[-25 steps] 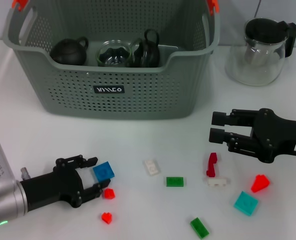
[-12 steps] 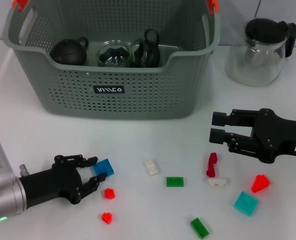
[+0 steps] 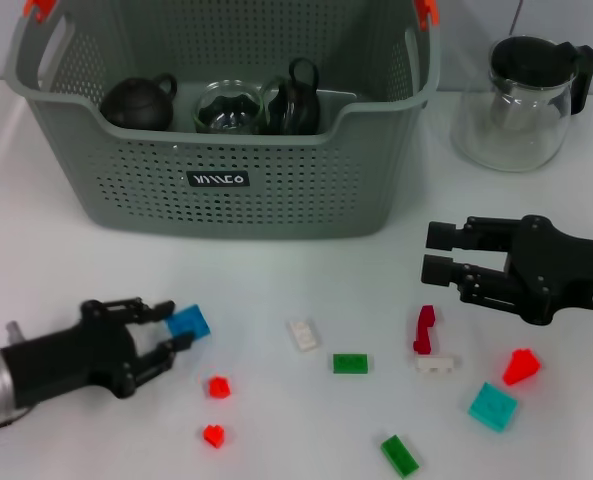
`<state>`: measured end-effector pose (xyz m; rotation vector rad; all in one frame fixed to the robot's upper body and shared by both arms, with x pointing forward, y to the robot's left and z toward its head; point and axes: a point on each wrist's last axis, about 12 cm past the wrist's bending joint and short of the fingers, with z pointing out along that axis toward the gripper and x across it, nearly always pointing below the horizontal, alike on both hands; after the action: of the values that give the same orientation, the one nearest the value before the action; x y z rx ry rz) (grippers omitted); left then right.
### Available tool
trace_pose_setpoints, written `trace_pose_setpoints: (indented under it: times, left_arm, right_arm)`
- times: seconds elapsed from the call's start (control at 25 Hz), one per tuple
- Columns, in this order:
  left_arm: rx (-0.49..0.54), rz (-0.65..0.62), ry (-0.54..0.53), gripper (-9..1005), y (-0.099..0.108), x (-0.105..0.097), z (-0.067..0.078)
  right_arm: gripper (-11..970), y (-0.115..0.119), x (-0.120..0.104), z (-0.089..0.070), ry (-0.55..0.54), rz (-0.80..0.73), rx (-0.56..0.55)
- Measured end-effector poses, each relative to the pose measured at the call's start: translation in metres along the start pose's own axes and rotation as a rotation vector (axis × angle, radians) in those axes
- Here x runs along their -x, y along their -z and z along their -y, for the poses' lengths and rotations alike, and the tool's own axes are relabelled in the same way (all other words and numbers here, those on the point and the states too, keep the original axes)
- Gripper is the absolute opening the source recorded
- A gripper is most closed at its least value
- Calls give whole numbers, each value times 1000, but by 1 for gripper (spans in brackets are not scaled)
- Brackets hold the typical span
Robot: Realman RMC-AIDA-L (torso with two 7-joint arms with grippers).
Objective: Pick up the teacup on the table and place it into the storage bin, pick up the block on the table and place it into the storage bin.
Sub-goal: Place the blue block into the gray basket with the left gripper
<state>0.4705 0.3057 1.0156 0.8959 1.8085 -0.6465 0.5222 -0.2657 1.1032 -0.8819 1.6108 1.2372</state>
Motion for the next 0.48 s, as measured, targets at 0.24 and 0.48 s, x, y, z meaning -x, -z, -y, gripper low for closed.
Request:
trace_pose_setpoints:
  times: [0.24, 0.48]
  left_arm:
    - [-31, 158, 81, 400, 38, 20, -9]
    - [-136, 308, 146, 400, 65, 55, -18]
  right_arm:
    - [494, 0, 1, 0, 2, -1, 1]
    - [494, -2, 1, 0, 5, -3, 5]
